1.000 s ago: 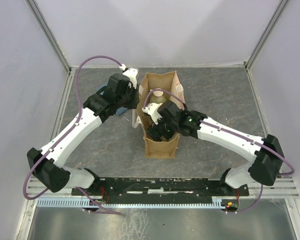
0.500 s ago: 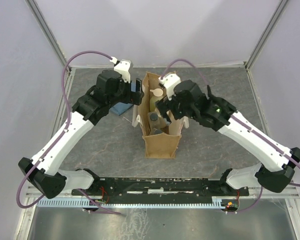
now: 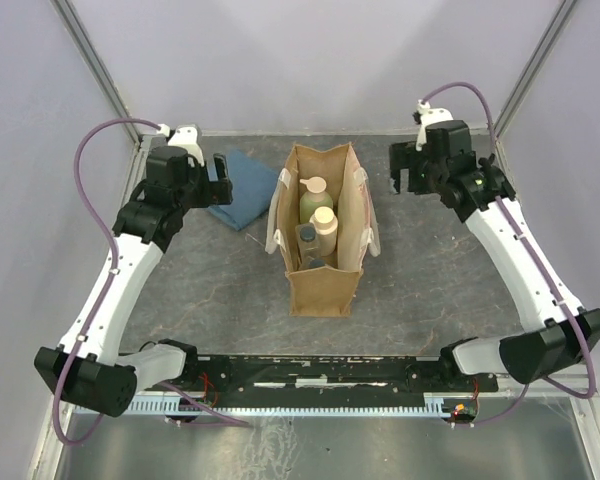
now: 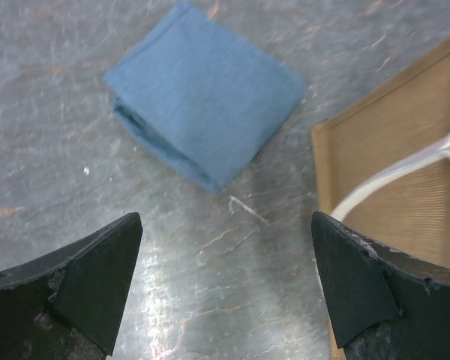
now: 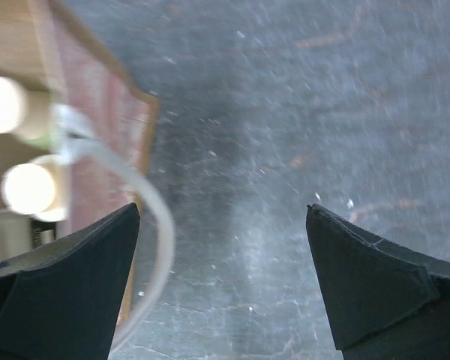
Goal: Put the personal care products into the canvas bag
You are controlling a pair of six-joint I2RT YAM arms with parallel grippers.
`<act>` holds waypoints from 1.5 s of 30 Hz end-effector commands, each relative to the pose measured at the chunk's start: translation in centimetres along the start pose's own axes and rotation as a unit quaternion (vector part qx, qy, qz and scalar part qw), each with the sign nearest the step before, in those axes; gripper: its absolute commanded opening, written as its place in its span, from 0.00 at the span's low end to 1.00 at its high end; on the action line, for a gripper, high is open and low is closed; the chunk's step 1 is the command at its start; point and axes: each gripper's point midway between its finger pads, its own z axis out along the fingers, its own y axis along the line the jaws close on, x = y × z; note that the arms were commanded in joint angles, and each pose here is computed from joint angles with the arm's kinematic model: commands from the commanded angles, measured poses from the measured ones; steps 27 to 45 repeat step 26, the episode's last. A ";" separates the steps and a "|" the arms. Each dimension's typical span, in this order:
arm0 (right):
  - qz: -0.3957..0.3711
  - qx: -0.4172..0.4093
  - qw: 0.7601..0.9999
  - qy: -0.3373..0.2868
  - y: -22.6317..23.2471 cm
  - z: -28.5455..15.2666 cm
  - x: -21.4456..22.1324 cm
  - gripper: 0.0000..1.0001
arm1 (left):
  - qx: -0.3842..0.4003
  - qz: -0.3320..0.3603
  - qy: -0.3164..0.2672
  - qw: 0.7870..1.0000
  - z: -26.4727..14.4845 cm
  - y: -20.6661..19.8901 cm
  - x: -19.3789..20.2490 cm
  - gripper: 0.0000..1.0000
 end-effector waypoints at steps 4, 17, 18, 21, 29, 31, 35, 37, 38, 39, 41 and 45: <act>0.075 0.059 0.994 0.043 -6.5 3.3 5.3 0.99 | -0.042 -0.022 0.017 0.999 1.6 2.4 3.1 1.00; 0.098 0.139 0.985 0.033 -10.5 5.3 12.1 1.00 | -0.082 -0.062 -0.015 0.995 1.4 4.1 5.6 0.99; 0.100 0.142 0.984 0.036 -10.6 5.6 12.7 1.00 | -0.082 -0.061 -0.010 0.995 1.6 4.1 6.0 1.00; 0.103 0.135 0.985 0.028 -10.4 6.7 13.7 1.00 | -0.085 -0.056 0.009 0.995 2.3 4.2 7.3 1.00; 0.096 0.144 0.984 0.045 -10.7 7.3 15.4 1.00 | -0.067 -0.053 0.009 0.996 2.5 3.7 7.6 1.00; 0.096 0.144 0.984 0.045 -10.7 7.3 15.4 1.00 | -0.067 -0.053 0.009 0.996 2.5 3.7 7.6 1.00; 0.096 0.144 0.984 0.045 -10.7 7.3 15.4 1.00 | -0.067 -0.053 0.009 0.996 2.5 3.7 7.6 1.00; 0.096 0.144 0.984 0.045 -10.7 7.3 15.4 1.00 | -0.067 -0.053 0.009 0.996 2.5 3.7 7.6 1.00; 0.096 0.144 0.984 0.045 -10.7 7.3 15.4 1.00 | -0.067 -0.053 0.009 0.996 2.5 3.7 7.6 1.00; 0.096 0.144 0.984 0.045 -10.7 7.3 15.4 1.00 | -0.067 -0.053 0.009 0.996 2.5 3.7 7.6 1.00; 0.096 0.144 0.984 0.045 -10.7 7.3 15.4 1.00 | -0.067 -0.053 0.009 0.996 2.5 3.7 7.6 1.00; 0.096 0.144 0.984 0.045 -10.7 7.3 15.4 1.00 | -0.067 -0.053 0.009 0.996 2.5 3.7 7.6 1.00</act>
